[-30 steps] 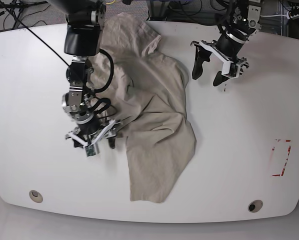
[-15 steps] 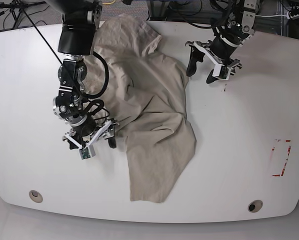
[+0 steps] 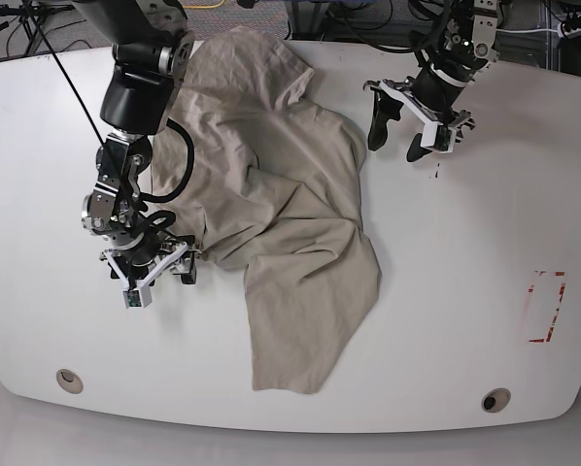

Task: Fold the T-shirt properly

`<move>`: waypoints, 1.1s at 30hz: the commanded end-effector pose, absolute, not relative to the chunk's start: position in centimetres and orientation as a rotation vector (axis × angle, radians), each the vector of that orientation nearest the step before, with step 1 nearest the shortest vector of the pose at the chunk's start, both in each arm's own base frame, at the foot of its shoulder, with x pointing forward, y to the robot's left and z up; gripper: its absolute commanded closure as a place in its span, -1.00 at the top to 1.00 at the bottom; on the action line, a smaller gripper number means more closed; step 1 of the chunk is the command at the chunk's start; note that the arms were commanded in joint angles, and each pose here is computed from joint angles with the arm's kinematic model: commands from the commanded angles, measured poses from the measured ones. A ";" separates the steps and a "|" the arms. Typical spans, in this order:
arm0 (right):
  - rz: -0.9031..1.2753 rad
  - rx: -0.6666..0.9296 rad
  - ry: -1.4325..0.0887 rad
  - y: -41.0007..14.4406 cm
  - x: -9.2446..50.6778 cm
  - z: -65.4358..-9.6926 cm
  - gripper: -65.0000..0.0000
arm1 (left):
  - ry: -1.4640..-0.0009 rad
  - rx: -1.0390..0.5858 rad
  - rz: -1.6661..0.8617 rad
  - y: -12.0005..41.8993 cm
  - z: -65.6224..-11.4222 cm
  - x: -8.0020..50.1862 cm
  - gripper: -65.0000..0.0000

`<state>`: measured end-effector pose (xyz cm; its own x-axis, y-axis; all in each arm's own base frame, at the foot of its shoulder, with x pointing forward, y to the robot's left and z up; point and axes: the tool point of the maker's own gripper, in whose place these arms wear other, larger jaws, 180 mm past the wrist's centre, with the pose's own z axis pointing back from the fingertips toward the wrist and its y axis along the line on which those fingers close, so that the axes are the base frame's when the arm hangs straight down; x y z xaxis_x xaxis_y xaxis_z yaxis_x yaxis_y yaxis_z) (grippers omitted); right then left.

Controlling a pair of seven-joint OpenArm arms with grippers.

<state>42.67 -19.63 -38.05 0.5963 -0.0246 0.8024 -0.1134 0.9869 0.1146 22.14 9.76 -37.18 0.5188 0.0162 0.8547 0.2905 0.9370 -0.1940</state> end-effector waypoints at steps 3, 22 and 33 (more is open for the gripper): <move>0.043 0.136 -0.984 -21.4 43.7 -36.2 0.43 | -1.053 -0.348 -0.149 9.7 -36.4 22.5 0.14; 0.000 0.205 -1.007 -21.0 46.1 -36.7 0.41 | -1.025 -0.368 -0.185 8.8 -37.1 22.3 0.17; -0.009 0.218 -1.004 -20.9 46.6 -37.4 0.40 | -1.040 -0.374 -0.186 8.6 -36.7 22.5 0.18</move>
